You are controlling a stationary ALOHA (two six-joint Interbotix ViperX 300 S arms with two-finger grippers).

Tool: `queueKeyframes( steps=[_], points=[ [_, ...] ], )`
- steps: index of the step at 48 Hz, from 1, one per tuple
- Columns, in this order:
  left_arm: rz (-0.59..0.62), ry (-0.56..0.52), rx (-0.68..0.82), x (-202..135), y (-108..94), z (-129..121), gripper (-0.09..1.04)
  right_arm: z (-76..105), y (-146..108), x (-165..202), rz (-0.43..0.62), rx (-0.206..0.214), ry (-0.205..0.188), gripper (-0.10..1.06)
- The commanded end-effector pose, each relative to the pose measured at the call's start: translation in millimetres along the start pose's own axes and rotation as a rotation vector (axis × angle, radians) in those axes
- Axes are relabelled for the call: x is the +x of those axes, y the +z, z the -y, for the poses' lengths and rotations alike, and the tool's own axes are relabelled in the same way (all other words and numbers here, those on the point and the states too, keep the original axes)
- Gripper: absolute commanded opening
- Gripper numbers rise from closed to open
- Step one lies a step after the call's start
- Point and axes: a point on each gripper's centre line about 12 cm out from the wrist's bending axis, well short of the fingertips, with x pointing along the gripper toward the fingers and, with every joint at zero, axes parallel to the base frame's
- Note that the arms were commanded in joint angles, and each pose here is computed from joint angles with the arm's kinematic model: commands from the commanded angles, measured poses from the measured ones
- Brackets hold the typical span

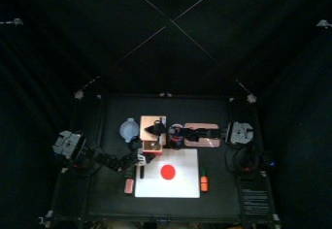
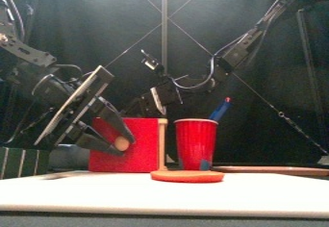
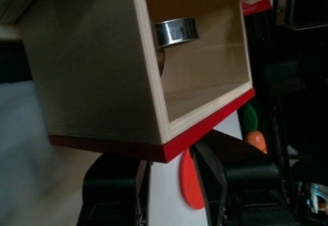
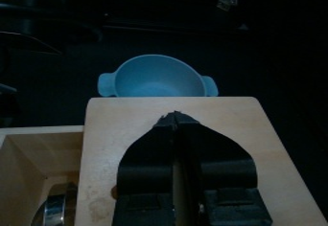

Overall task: Get the cutter from the drawer then cut the dough then place the extra dough in the bowl
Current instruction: Place the cutter on the board

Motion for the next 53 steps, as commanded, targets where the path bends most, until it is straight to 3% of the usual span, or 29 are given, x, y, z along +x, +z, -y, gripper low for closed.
queueKeyframes(
  steps=[1, 21, 53],
  points=[
    [-0.021, -0.025, 0.002, -4.6, -6.1, 7.5, 0.62, 0.9, 7.6, -2.2, 0.013, -0.004, -0.003, -0.01],
    [-0.031, -0.026, 0.019, -5.8, -10.6, 6.7, 0.62, 0.8, 7.0, -2.4, 0.012, -0.002, -0.002, -0.01],
    [-0.022, -0.050, 0.048, -7.2, -7.2, 12.9, 0.83, 1.5, 6.8, -2.5, 0.012, -0.002, -0.004, -0.01]
  ],
)
